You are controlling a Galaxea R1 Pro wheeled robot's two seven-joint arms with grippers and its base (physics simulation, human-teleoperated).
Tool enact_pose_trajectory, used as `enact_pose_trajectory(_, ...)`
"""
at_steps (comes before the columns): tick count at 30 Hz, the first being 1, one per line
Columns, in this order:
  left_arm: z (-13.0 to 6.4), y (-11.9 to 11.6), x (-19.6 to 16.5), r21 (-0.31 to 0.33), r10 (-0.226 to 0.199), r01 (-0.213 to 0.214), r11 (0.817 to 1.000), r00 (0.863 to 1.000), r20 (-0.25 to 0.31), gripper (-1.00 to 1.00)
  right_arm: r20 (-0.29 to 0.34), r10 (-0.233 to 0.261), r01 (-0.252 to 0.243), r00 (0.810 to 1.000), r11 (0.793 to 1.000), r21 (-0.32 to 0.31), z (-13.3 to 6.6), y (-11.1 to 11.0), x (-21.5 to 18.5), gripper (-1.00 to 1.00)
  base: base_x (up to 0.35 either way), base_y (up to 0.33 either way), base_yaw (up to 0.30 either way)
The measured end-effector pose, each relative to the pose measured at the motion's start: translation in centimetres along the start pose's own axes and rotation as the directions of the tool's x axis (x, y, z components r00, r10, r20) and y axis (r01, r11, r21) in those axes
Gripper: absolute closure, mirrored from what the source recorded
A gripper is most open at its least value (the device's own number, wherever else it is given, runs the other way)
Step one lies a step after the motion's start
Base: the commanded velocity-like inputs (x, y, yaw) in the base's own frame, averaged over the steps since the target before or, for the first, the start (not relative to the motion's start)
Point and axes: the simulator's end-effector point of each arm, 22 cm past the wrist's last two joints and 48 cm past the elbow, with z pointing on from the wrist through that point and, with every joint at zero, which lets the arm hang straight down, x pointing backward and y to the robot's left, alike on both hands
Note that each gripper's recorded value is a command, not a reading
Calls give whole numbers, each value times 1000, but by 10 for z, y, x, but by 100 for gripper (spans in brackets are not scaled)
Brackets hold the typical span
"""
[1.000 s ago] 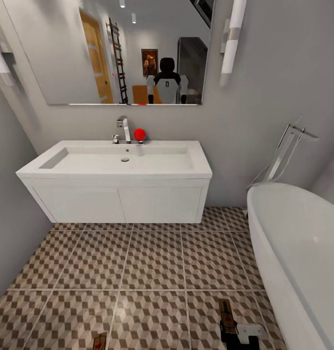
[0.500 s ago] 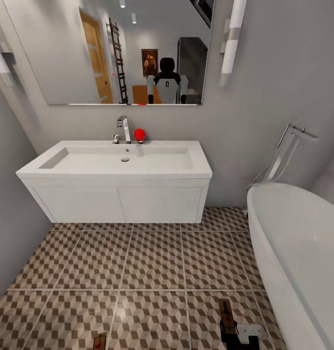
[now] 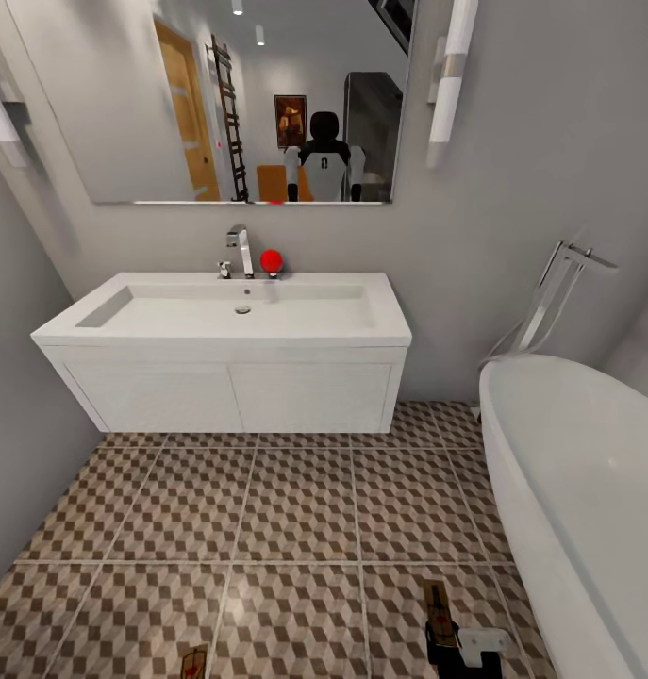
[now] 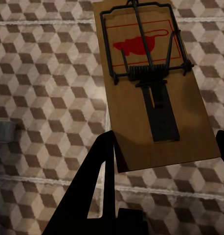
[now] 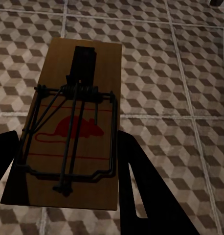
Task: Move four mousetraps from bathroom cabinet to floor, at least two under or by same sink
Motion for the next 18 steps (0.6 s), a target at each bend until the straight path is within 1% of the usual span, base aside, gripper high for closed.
enact_pose_trajectory(3, 1, 1, -1, -4, -3, 3, 1000, 1000, -1, 100, -2, -1, 1, 1000, 1000, 1, 0, -1, 0, 100, 0, 0, 0)
enact_pose_trajectory(5, 1, 0, 3, -5, -2, 2, 1000, 1000, -23, 100, -4, -2, 2, 1000, 1000, 2, 1, -2, 0, 100, 0, 0, 0)
enact_pose_trajectory(7, 2, -1, 11, -3, 4, -4, 1000, 997, -73, 100, -15, -6, 6, 1000, 1000, 4, 2, -3, 1, 100, 0, 0, 0)
enact_pose_trajectory(9, 8, -6, 15, 8, 15, -13, 1000, 988, -154, 100, -57, -15, 16, 998, 1000, 7, 5, -5, 6, 100, 0, 0, 0)
enact_pose_trajectory(11, 19, -13, -4, 23, 22, -18, 1000, 979, -202, 100, -103, -25, 26, 994, 1000, 12, 10, -8, 5, 100, 0, 0, 0)
enact_pose_trajectory(12, 22, -14, -12, 26, 22, -16, 1000, 978, -208, 100, -110, -27, 29, 994, 1000, 14, 12, -9, 3, 100, 0, 0, 0)
enact_pose_trajectory(14, 30, -21, -46, 41, 23, -14, 999, 978, -208, 100, -106, -30, 32, 994, 999, 22, 21, -12, -17, 100, 0, 0, 0)
enact_pose_trajectory(15, 31, -22, -54, 44, 21, -12, 999, 978, -206, 100, -102, -30, 32, 994, 999, 25, 23, -13, -23, 100, 0, 0, 0)
enact_pose_trajectory(16, 34, -28, -81, 56, 23, -12, 998, 978, -208, 100, -96, -32, 35, 995, 999, 33, 31, -16, -44, 100, 0, 0, 0)
enact_pose_trajectory(17, 34, -30, -94, 60, 23, -11, 998, 979, -201, 100, -93, -31, 34, 995, 999, 36, 35, -17, -53, 100, 0, 0, 0)
enact_pose_trajectory(18, 34, -31, -99, 62, 23, -11, 998, 980, -200, 100, -92, -31, 34, 995, 999, 37, 37, -17, -57, 100, 0, 0, 0)
